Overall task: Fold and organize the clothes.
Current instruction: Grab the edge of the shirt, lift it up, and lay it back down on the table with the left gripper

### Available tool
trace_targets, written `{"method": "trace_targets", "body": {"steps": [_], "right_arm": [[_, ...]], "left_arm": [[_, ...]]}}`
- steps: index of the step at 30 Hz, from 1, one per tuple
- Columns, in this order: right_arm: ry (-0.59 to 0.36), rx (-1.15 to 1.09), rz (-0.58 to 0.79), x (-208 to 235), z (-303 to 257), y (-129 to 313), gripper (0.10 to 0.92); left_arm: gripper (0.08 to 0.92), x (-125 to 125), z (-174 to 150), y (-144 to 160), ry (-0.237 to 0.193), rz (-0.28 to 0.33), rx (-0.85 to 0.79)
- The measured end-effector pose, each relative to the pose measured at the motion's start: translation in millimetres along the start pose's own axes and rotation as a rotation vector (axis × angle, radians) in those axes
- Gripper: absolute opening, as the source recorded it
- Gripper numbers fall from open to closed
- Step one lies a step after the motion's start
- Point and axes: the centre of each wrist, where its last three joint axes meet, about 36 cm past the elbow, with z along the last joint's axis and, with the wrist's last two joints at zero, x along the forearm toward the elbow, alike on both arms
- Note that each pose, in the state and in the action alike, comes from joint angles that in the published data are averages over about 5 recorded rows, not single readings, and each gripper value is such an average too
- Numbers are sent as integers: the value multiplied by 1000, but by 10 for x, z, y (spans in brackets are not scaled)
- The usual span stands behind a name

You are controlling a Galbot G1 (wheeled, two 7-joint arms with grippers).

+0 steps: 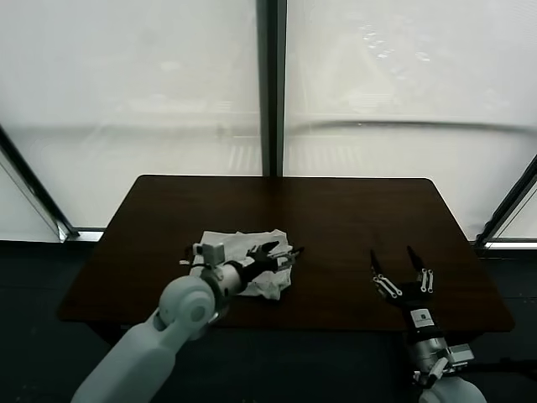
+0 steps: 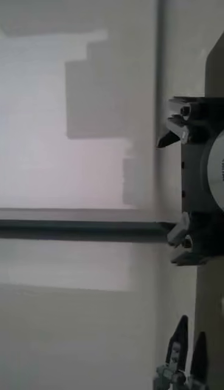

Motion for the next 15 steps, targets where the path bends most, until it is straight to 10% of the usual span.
{"method": "trace_targets", "body": {"steps": [15], "right_arm": [[-1,26,16,126,7,-34,907]], "left_arm": [[907,-339,320,-4,36,6,43]]}}
